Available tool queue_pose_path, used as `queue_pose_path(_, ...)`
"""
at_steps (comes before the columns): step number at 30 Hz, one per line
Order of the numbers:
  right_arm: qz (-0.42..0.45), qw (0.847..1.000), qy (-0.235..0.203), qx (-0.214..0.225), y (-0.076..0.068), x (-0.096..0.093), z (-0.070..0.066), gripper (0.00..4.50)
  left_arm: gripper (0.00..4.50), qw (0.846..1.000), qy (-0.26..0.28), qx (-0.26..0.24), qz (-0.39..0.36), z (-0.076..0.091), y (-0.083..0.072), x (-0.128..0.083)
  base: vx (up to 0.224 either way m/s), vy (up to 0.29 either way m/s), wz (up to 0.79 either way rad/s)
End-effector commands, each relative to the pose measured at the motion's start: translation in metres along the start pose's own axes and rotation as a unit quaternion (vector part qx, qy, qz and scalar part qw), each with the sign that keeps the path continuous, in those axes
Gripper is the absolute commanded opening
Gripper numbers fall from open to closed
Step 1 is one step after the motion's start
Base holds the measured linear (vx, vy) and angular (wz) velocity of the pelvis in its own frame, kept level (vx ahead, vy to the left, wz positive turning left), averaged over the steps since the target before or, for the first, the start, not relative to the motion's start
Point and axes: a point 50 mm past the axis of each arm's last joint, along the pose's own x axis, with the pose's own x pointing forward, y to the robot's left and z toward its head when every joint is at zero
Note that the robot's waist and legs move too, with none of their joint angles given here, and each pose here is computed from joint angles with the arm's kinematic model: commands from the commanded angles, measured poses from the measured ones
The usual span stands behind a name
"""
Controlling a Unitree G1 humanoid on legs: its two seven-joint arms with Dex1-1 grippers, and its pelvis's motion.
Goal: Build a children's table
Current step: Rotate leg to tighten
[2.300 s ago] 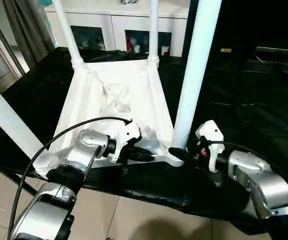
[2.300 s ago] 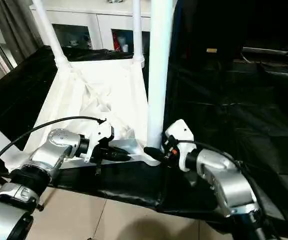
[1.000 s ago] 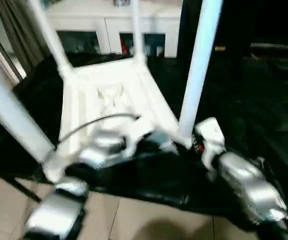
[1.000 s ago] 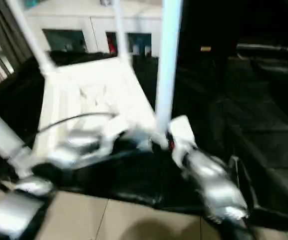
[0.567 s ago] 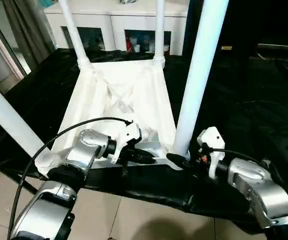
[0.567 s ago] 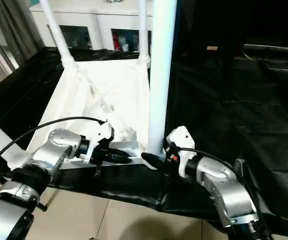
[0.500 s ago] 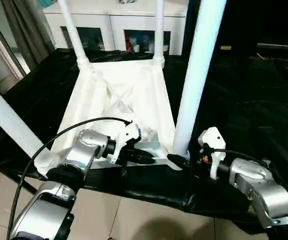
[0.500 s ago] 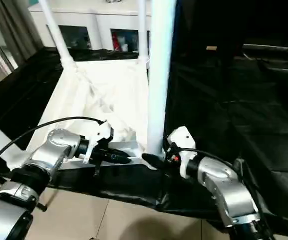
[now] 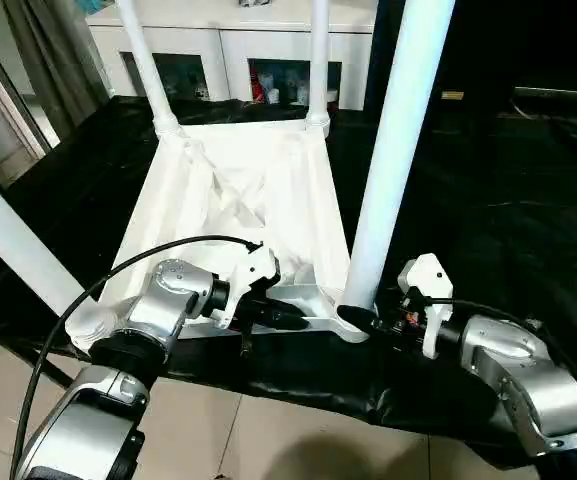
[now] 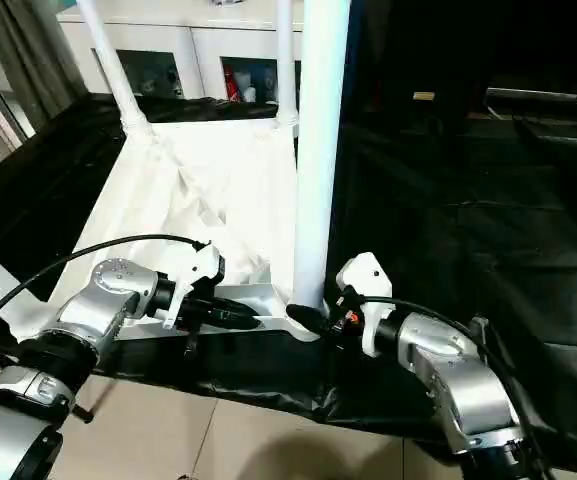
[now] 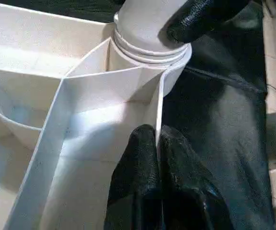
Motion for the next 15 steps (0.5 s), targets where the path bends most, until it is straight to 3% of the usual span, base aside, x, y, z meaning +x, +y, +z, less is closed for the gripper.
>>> queue_pose_path(1,-0.028,0.999,0.005,0.020,-0.003,0.001,-0.007,2.17,0.00,0.999,-0.036,0.001,0.011,0.008,0.002,0.005,0.000,0.000,0.00)
queue_pose_path(2,-0.109,0.993,0.015,0.037,-0.010,0.007,-0.017,2.16,0.00,0.997,-0.025,-0.004,0.075,0.009,0.010,0.013,0.000,0.000,0.00)
queue_pose_path(4,-0.126,0.991,0.017,0.041,-0.011,0.008,-0.019,2.15,0.00,0.996,-0.023,-0.005,0.088,0.009,0.011,0.015,0.000,0.000,0.00)
queue_pose_path(5,-0.220,0.972,0.019,0.075,-0.015,0.019,-0.026,2.14,0.00,0.988,-0.017,-0.017,0.155,0.014,0.018,0.030,0.000,0.000,0.00)
queue_pose_path(6,-0.234,0.969,0.019,0.080,-0.015,0.021,-0.026,2.14,0.00,0.986,-0.018,-0.019,0.163,0.015,0.019,0.033,0.000,0.000,0.00)
queue_pose_path(7,-0.270,0.958,0.019,0.093,-0.015,0.028,-0.026,2.11,0.00,0.983,-0.020,-0.023,0.182,0.020,0.019,0.044,0.000,0.000,0.00)
queue_pose_path(9,-0.290,0.952,0.019,0.097,-0.014,0.035,-0.024,2.11,0.00,0.980,-0.021,-0.026,0.195,0.026,0.019,0.054,0.000,0.000,0.00)
queue_pose_path(15,-0.319,0.942,0.009,0.101,-0.010,0.064,-0.009,2.09,0.00,0.973,-0.034,-0.014,0.226,0.048,0.014,0.085,0.000,0.000,0.00)
